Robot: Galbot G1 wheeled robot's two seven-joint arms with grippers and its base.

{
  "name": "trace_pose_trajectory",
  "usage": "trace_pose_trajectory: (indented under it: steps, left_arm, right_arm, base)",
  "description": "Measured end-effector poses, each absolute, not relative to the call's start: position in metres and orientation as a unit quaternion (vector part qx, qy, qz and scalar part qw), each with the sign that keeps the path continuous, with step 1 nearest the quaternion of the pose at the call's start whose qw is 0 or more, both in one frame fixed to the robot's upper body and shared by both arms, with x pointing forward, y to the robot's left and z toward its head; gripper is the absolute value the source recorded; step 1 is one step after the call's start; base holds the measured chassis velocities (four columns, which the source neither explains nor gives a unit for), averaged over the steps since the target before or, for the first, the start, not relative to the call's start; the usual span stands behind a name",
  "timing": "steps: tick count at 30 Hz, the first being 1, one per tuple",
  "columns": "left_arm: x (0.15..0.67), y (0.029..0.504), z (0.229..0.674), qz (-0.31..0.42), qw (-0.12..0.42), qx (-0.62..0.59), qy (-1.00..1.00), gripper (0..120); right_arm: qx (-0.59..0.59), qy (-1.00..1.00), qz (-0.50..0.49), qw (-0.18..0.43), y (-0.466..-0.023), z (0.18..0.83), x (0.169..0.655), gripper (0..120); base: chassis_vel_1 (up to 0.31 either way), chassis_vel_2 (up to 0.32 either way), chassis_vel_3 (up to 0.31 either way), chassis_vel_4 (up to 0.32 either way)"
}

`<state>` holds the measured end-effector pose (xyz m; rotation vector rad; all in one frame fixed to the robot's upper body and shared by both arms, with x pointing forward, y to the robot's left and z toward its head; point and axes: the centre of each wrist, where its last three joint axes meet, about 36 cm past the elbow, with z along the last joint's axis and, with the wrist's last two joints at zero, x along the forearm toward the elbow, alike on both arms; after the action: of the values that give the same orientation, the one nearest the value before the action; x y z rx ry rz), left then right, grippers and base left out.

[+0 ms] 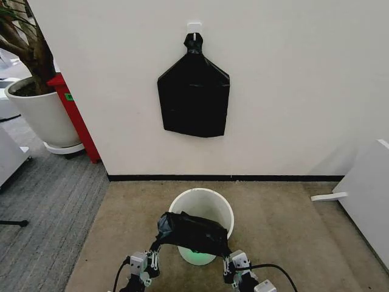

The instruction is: Place the garbage bag over the trash bin.

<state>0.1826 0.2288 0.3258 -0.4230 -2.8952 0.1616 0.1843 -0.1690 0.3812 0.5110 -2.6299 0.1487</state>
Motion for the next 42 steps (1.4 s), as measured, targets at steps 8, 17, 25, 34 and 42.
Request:
trace_pose_trajectory:
  steps: [8,17,25,34,42]
  left_arm:
    - [0.187,0.231,0.312,0.049,0.114,-0.135,-0.983,0]
    - [0.201,0.231,0.301,0.047,0.113,-0.126,-0.984,0]
    - [0.209,0.231,0.292,0.051,0.116,-0.117,-0.985,0]
    - [0.21,0.234,0.289,0.051,0.118,-0.115,-0.985,0]
    - [0.225,0.236,0.288,0.062,0.108,-0.106,-0.986,0]
  right_arm:
    - [0.174,-0.953,0.064,0.242,-0.174,0.356,0.187,0]
    - [0.172,-0.957,0.068,0.224,-0.173,0.353,0.208,0]
    - [0.172,-0.957,0.074,0.224,-0.175,0.346,0.213,0]
    - [0.173,-0.956,0.078,0.225,-0.176,0.343,0.214,0]
    - [0.171,-0.957,0.081,0.22,-0.179,0.345,0.219,0]
  base:
    - [0.0,0.0,0.0,0.0]
    - [0.0,0.0,0.0,0.0]
    - [0.0,0.0,0.0,0.0]
    - [0.0,0.0,0.0,0.0]
    - [0.0,0.0,0.0,0.0]
